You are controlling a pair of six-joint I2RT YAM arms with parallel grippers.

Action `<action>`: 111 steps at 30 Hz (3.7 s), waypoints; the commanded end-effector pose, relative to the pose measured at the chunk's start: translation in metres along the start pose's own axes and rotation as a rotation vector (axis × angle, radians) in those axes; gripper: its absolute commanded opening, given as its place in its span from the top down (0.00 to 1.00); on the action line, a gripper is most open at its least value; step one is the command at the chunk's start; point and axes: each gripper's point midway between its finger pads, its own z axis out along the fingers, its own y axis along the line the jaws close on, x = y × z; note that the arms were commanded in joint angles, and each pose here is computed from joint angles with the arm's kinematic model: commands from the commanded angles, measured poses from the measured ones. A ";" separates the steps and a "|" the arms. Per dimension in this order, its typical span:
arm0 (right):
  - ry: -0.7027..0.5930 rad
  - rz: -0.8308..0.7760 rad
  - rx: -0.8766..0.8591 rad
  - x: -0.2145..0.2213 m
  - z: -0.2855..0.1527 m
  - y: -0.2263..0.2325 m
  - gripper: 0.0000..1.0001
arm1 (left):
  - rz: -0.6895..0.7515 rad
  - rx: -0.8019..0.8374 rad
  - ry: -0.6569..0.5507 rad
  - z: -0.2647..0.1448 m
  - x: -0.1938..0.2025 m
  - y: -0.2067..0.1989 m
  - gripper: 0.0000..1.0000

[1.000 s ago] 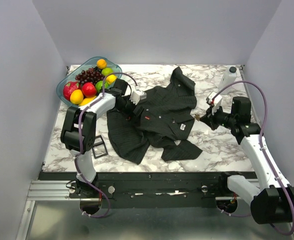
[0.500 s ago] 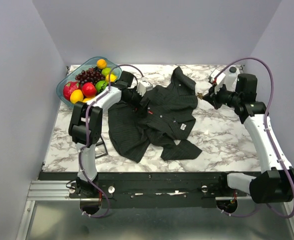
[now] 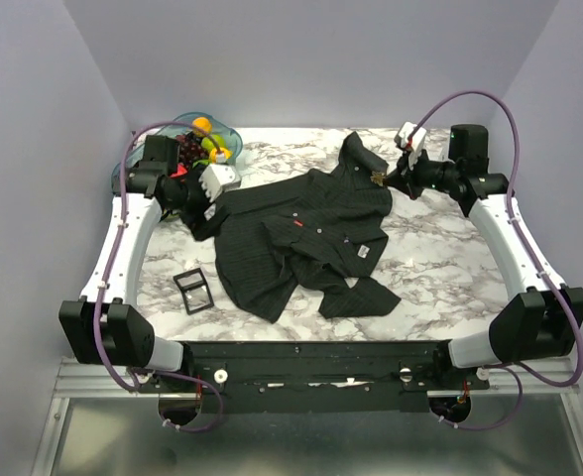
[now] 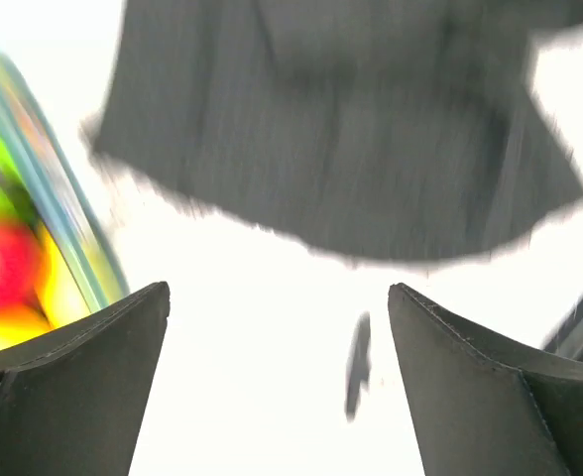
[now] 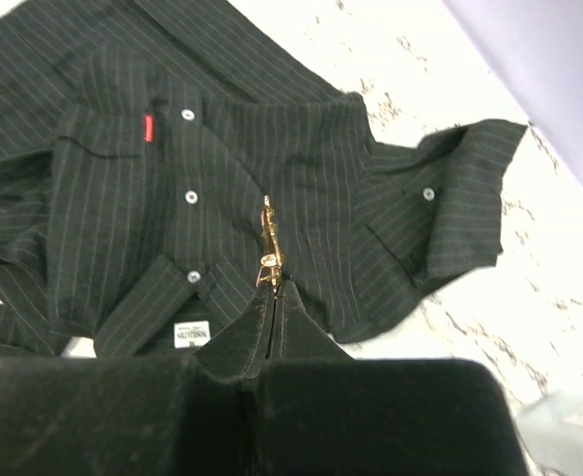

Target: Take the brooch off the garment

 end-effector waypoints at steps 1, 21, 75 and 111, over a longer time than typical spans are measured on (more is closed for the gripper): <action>-0.083 -0.014 -0.051 -0.020 0.011 0.008 1.00 | 0.095 0.168 0.464 -0.041 0.126 -0.046 0.01; -0.097 -0.013 -0.033 -0.007 0.005 0.028 1.00 | -0.012 0.106 0.502 0.015 0.177 -0.012 0.09; -0.069 -0.002 -0.024 0.006 0.003 0.034 1.00 | -0.062 0.146 0.531 0.049 0.144 -0.043 0.80; 0.201 0.326 0.660 0.065 -0.153 -0.100 0.99 | 0.865 0.287 -0.321 0.274 -0.261 -0.156 1.00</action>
